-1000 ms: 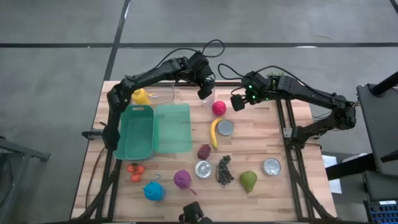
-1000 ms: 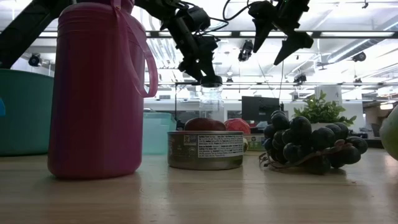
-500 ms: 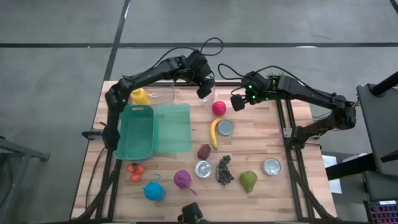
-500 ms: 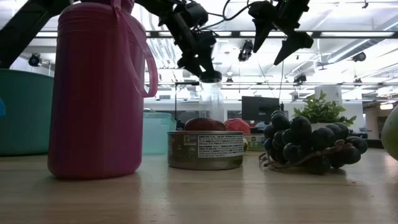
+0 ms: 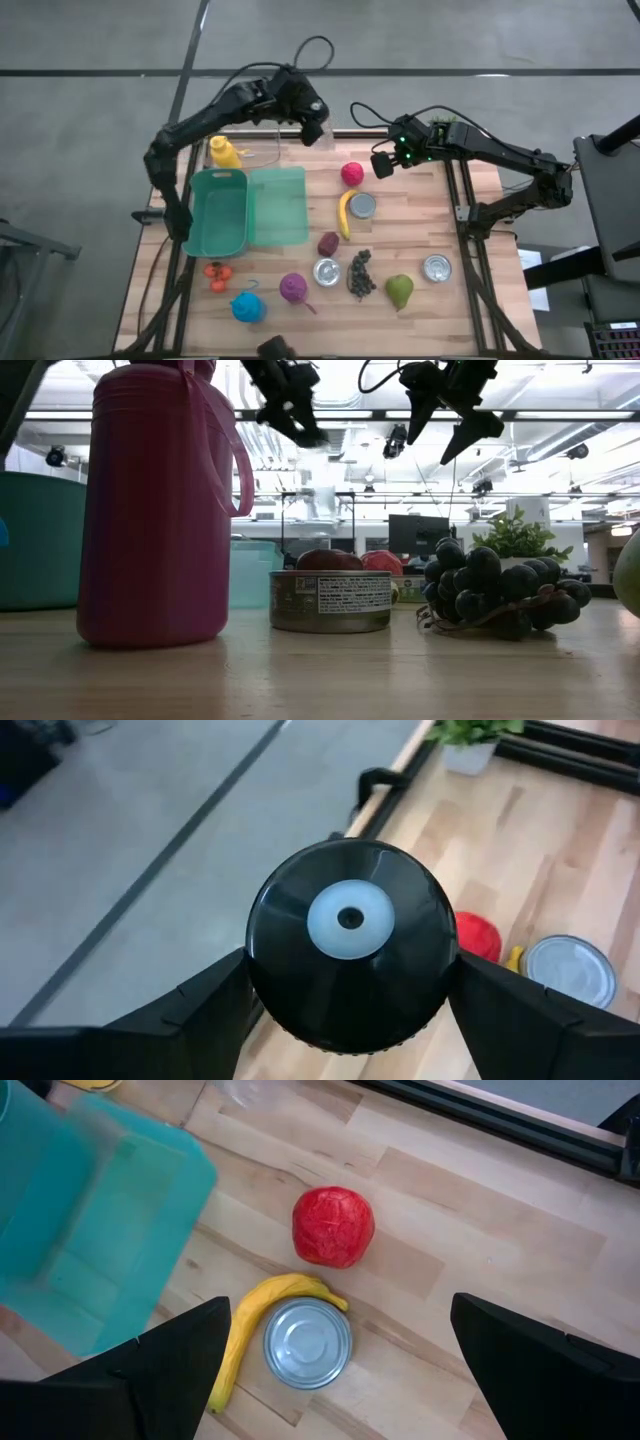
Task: Pick & Place Food Item
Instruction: Put the transparent water bottle into the transparent bin
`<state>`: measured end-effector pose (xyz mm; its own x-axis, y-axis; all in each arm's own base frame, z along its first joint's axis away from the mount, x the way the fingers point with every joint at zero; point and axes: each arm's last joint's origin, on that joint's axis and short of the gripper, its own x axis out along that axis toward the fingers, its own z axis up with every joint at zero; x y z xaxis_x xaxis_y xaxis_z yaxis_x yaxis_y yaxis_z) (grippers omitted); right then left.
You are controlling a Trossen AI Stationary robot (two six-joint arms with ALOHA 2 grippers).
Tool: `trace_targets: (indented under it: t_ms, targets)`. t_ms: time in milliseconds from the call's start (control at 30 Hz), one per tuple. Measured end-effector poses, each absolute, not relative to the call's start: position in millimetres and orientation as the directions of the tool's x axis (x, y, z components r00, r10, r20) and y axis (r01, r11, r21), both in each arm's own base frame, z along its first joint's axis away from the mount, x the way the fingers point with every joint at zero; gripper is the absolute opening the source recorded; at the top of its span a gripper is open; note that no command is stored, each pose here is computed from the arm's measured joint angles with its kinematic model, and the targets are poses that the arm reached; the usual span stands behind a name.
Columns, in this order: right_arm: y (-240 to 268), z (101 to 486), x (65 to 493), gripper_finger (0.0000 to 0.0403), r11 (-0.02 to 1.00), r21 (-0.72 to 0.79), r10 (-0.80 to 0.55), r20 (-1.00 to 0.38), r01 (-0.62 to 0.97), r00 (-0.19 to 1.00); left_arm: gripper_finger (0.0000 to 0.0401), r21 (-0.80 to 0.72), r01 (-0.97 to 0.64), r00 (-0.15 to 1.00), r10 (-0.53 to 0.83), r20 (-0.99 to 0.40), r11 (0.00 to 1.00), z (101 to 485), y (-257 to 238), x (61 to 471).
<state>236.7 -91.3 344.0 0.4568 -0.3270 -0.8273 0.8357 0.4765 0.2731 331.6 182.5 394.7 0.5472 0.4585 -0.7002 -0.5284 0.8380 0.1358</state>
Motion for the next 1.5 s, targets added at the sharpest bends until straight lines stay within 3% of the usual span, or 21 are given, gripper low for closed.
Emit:
trace_targets:
  t_ms: [333, 667, 1033, 1500]
  targets:
    - [-91.3, 344.0, 236.7, 0.0378, 0.477, 0.273, -0.327, -0.827, 0.836, 0.457, 0.0299, 0.148, -0.72, 0.396, 0.576, -0.715, 0.678, 433.0, 152.2, 271.4]
    - [-91.3, 344.0, 236.8, 0.0378, 0.477, 0.273, -0.327, -0.827, 0.835, 0.457, 0.0299, 0.196, -0.815, 0.231, 0.616, -0.753, 0.546, 434.9, 143.2, 245.8]
    - [-91.3, 344.0, 236.8, 0.0378, 0.477, 0.273, -0.327, -0.827, 0.835, 0.457, 0.0299, 0.195, -0.848, 0.154, 0.581, -0.799, 0.493, 409.1, 152.4, 246.8]
    - [-91.3, 344.0, 236.7, 0.0378, 0.476, 0.273, -0.327, -0.827, 0.836, 0.457, 0.0299, 0.115, -0.883, 0.185, 0.563, -0.805, 0.455, 376.4, 192.0, 231.1]
